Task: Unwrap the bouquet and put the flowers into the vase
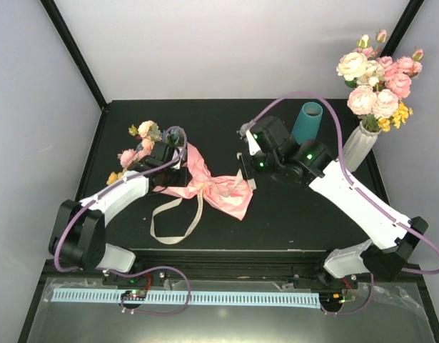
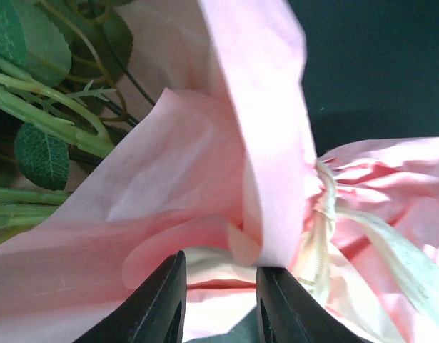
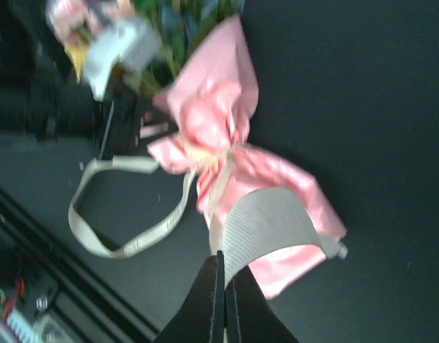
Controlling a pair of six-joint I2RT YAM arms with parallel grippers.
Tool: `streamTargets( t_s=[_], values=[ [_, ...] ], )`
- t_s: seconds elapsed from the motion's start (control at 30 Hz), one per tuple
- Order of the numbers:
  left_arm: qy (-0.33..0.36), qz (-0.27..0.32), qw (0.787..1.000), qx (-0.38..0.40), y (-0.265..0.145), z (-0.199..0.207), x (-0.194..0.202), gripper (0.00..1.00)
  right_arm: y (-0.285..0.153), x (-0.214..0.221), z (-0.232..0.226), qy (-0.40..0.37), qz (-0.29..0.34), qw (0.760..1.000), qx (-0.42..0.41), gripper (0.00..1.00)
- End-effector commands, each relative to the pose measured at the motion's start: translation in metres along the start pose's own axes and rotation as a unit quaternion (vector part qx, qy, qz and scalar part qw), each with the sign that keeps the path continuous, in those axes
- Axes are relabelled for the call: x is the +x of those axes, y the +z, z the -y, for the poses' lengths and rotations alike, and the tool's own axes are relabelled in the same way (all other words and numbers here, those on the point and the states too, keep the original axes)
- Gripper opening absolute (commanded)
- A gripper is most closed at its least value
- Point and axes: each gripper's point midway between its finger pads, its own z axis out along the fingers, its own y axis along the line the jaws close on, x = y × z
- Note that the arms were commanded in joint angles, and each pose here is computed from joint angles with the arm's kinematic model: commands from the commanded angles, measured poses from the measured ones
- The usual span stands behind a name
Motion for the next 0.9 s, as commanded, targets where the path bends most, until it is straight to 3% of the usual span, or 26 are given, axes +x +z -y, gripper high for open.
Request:
streamTargets(
  t_s=[0.0,0.3,0.6,0.67,0.77,0.87],
  values=[
    [-0.003,0.035,0.999,0.02,-0.024,0.017,-0.008,0.3,-0.023,-0.05,0.012,0.01,0.067,0.996,0.055,0.02],
    [0.001,0.071,0.996,0.047,-0.061,0.035,0.006,0.33,-0.014,-0.123,0.054,0.042,0.126,0.982,0.132,0.05],
    [0.008,0.061,0.996,0.07,-0.065,0.053,0.013,0.34,0.103,-0.144,0.105,0.096,0.037,0.986,0.128,0.1],
    [0.012,0.06,0.995,0.076,-0.065,0.058,0.014,0.34,0.127,-0.142,0.119,0.119,0.013,0.987,0.107,0.19],
    [0.013,0.051,0.996,0.073,-0.06,0.059,0.018,0.34,0.147,-0.137,0.144,0.172,-0.02,0.982,0.072,0.48],
    [0.016,0.038,0.997,0.072,-0.054,0.062,0.023,0.34,0.136,-0.137,0.15,0.175,-0.019,0.983,0.061,0.65]
  ],
)
